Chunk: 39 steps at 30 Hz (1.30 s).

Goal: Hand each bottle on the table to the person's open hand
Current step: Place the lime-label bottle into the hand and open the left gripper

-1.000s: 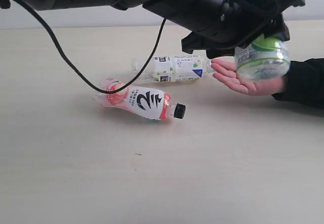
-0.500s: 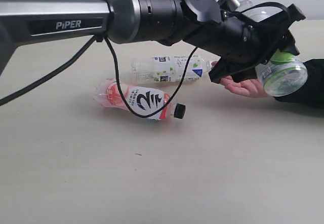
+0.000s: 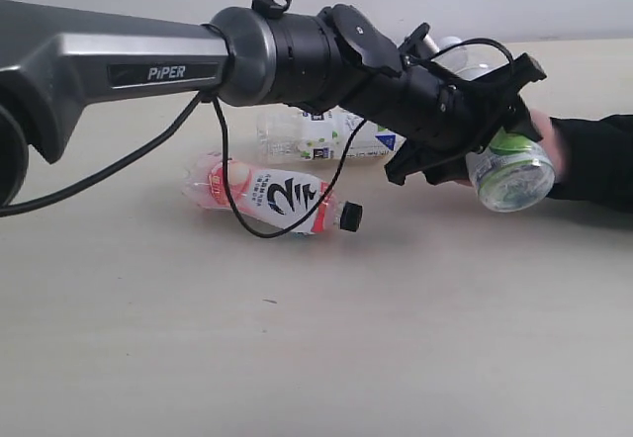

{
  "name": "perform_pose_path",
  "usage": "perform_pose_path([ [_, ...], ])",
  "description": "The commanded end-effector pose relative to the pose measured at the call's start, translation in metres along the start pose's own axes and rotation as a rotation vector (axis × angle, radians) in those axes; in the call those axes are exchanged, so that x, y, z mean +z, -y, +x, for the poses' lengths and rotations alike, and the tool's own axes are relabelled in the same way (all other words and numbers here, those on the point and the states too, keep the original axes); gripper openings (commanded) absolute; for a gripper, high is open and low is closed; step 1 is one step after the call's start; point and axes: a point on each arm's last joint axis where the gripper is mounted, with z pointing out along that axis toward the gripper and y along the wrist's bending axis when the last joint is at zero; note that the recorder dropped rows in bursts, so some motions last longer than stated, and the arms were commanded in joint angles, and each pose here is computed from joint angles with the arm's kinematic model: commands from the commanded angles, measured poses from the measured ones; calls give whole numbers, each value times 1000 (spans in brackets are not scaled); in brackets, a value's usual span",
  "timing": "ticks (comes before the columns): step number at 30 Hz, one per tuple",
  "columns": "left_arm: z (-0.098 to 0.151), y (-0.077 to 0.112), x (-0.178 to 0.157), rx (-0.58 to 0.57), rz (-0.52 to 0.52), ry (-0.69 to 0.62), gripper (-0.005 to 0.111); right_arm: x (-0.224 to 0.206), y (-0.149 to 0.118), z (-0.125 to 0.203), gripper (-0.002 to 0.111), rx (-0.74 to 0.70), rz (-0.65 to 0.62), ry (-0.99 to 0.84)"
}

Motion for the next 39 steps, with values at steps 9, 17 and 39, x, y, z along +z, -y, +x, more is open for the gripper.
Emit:
perform_pose_path([
  [9,-5,-2,-1,12,2,2,55,0,0,1,0,-4,6,6],
  [17,-4,-2,-1,61,2,-6,75,0,0,1,0,-4,6,6],
  [39,6,36,-43,248,32,-95,76,0,0,1,0,-4,6,6],
])
